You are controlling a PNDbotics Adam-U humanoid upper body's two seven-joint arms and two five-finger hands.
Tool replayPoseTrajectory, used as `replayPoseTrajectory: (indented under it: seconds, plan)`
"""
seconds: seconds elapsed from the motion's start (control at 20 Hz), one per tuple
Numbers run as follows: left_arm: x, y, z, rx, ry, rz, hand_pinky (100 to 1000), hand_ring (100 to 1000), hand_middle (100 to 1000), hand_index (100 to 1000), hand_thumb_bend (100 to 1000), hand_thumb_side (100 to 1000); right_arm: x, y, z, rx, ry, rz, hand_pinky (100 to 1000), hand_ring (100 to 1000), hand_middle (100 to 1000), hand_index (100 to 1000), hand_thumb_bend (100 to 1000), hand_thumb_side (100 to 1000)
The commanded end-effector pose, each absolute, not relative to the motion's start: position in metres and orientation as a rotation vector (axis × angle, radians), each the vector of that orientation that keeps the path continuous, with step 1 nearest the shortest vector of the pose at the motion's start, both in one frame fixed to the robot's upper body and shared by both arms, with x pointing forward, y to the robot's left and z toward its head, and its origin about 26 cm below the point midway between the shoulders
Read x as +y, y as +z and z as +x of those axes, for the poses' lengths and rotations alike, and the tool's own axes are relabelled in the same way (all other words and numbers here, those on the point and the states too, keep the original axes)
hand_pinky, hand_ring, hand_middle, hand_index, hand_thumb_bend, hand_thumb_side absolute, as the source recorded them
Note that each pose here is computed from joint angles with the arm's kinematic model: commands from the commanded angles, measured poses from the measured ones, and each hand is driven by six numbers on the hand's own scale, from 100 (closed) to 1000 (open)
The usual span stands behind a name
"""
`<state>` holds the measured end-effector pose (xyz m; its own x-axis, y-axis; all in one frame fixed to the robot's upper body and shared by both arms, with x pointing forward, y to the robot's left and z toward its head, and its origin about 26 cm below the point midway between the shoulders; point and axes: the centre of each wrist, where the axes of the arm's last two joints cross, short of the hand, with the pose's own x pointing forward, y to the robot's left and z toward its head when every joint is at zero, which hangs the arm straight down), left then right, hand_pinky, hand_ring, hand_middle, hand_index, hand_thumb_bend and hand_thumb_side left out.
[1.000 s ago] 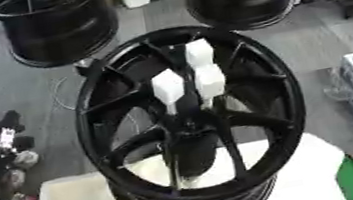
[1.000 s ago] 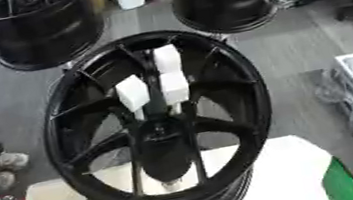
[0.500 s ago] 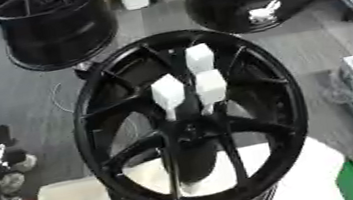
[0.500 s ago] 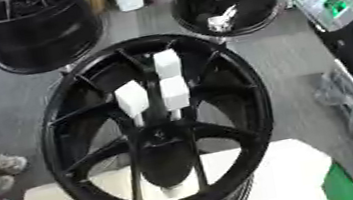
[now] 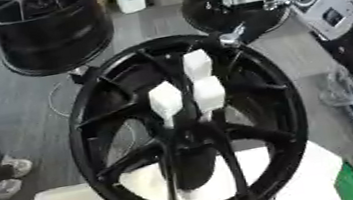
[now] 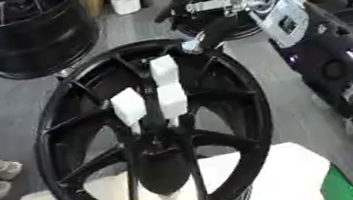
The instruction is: Pull the pin out of the wheel hub.
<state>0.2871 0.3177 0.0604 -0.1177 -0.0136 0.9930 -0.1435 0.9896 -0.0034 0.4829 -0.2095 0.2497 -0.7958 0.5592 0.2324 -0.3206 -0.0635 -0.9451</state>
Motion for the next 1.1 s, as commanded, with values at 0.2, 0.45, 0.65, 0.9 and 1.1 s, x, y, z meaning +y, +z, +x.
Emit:
replayPoseTrajectory:
  seconds: [0.2, 0.45, 0.65, 0.9, 1.1]
  plan:
    - [0.321, 0.073, 0.290, -1.724, 0.075, 0.133, 658, 538, 581, 707, 574, 542, -0.204, 0.258, 0.483, -1.507, 2.287, -0.252, 818, 887, 943, 969, 100, 596]
    - [0.321, 0.073, 0.290, -1.726, 0.075, 0.132, 659, 538, 581, 707, 575, 542, -0.204, 0.249, 0.485, -1.441, 2.340, -0.278, 819, 880, 922, 961, 100, 615]
    - [0.321, 0.074, 0.290, -1.726, 0.075, 0.132, 659, 537, 581, 707, 575, 542, -0.204, 0.244, 0.487, -1.408, 2.373, -0.289, 819, 873, 902, 952, 100, 616]
    - [0.321, 0.074, 0.290, -1.726, 0.078, 0.133, 659, 537, 582, 707, 575, 543, -0.206, 0.242, 0.487, -1.404, 2.387, -0.286, 817, 856, 840, 953, 100, 636]
    - [0.322, 0.074, 0.290, -1.726, 0.080, 0.136, 659, 537, 582, 707, 575, 543, -0.207, 0.252, 0.486, -1.458, 2.365, -0.279, 816, 846, 839, 958, 100, 642]
